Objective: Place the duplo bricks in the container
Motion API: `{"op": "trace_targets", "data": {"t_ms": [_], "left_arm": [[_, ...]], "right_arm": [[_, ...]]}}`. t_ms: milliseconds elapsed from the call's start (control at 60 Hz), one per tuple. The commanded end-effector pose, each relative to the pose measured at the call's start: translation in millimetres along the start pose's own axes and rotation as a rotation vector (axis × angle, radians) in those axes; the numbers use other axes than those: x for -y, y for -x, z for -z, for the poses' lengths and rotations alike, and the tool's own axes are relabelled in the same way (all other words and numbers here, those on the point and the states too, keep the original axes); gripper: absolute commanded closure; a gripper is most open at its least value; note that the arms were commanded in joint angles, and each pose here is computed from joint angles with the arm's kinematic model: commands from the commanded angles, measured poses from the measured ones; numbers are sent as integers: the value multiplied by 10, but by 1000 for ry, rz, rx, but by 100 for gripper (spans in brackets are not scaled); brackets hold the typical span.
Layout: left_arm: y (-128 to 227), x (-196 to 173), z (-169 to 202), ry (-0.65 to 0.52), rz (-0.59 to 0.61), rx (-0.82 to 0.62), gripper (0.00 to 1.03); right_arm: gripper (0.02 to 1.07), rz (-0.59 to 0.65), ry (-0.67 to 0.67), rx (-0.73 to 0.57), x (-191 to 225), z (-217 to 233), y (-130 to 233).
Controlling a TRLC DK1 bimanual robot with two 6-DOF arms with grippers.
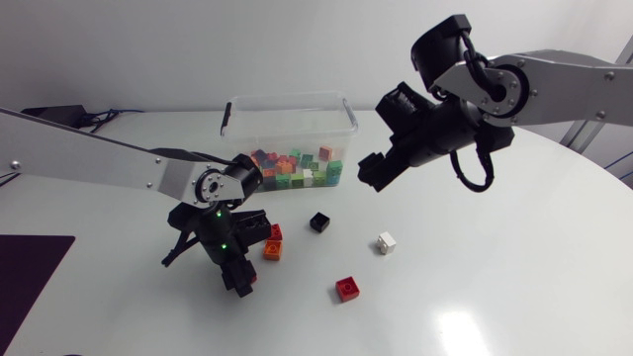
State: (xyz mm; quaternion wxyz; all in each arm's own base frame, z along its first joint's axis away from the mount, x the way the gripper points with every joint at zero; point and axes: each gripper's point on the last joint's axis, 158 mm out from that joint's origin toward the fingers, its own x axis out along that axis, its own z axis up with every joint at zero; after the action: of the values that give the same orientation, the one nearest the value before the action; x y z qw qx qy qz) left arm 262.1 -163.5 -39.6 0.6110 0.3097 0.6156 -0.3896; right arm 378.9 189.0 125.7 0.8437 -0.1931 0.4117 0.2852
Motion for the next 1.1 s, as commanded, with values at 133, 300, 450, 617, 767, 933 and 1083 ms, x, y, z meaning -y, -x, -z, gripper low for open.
{"op": "trace_targets", "data": {"t_ms": [133,300,450,617,767,933,1083], "left_arm": [[170,40,-24,21,2,22,72],[439,46,-67,18,-24,78,72],[719,0,-137,21,-67,149,72],[1231,-123,-279,29,-150,282,72],[1702,-215,-429,42,-199,415,72],[2121,-337,-580,49,-240,530,72],[2343,-471,-698,56,-281,610,72]], "right_arm": [[13,-16,-61,-167,-40,573,-164],[17,-18,-118,-304,-68,921,-337],[21,-10,-146,-384,-71,1140,-501],[31,9,-175,-430,-18,1284,-645],[45,13,-197,-465,28,1418,-773],[57,4,-192,-485,-17,1488,-848],[57,-7,-185,-505,-64,1545,-903]]}}
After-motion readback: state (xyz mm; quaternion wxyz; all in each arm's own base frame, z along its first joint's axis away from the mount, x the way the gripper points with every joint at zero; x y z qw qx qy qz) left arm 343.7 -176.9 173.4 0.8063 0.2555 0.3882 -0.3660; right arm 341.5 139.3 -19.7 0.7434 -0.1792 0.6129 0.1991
